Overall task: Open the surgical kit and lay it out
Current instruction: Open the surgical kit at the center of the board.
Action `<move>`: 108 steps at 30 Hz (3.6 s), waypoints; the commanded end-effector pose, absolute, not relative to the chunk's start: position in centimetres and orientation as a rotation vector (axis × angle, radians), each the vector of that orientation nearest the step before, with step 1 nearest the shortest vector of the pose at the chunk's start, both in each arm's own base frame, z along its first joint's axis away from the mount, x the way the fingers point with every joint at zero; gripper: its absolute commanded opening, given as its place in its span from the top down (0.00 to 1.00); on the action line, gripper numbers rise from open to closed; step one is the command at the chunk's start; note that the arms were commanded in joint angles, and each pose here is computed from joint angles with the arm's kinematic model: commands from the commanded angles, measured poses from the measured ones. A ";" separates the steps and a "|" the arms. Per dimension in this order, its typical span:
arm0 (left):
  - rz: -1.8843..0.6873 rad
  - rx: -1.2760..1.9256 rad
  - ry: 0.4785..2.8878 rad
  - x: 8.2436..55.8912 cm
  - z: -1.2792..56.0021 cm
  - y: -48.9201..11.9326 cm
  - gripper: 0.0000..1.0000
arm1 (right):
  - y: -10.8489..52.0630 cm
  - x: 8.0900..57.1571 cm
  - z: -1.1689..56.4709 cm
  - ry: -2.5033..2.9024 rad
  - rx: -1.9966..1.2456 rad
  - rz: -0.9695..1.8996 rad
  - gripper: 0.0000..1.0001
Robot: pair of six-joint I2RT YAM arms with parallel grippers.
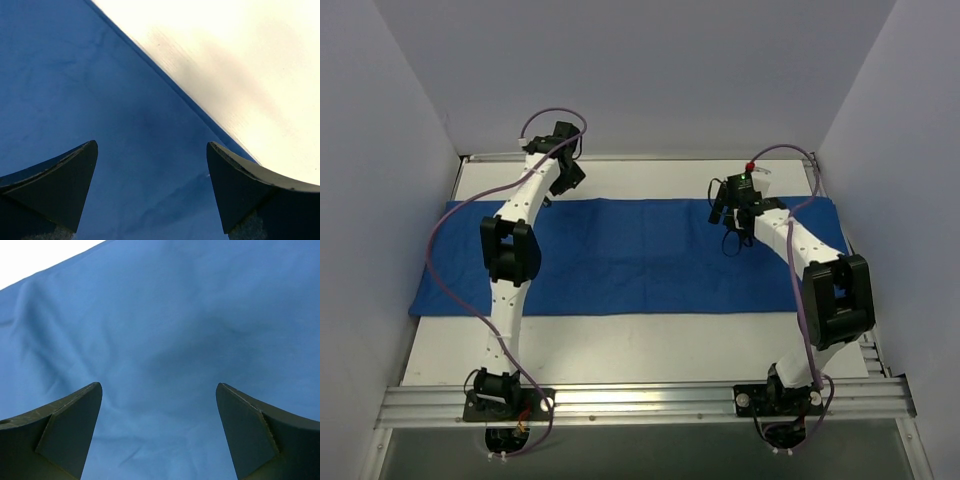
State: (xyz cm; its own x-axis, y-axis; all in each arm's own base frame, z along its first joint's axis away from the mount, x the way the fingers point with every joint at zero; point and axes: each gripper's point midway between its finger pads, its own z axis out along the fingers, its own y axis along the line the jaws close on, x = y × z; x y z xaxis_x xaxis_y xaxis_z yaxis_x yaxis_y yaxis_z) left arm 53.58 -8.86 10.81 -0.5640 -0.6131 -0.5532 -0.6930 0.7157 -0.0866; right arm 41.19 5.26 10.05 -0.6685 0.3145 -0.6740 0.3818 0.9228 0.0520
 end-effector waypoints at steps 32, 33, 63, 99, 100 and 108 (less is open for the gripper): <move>0.128 -0.773 2.396 57.8 4.7 -12.4 0.11 | 13.1 40.1 9.9 2.388 0.129 0.011 0.07; 0.134 -0.768 2.405 57.6 4.6 -12.5 0.12 | 13.2 40.1 10.0 2.384 0.128 0.014 0.07; 0.154 -0.681 2.455 56.1 6.2 -12.2 0.64 | 13.1 40.3 10.7 2.373 0.118 0.007 0.07; 0.095 -0.577 2.363 55.6 13.9 -12.7 0.98 | 10.4 49.7 12.1 2.168 0.671 -0.175 0.10; 0.091 -0.568 2.362 55.5 14.0 -13.0 0.98 | 10.5 50.2 11.7 2.167 0.680 -0.176 0.11; 0.110 -0.507 2.354 54.8 15.2 -13.8 0.98 | 10.1 52.9 9.1 2.167 0.768 -0.125 0.12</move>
State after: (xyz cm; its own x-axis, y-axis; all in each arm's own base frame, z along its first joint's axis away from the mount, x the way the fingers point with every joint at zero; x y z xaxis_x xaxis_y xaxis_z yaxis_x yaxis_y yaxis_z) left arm 54.91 -12.85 10.09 -0.7190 -0.3450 -0.6033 -0.4229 0.9061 -0.0142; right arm 51.34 10.96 8.27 -0.5440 0.4289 -0.7212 0.5182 0.8477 0.1133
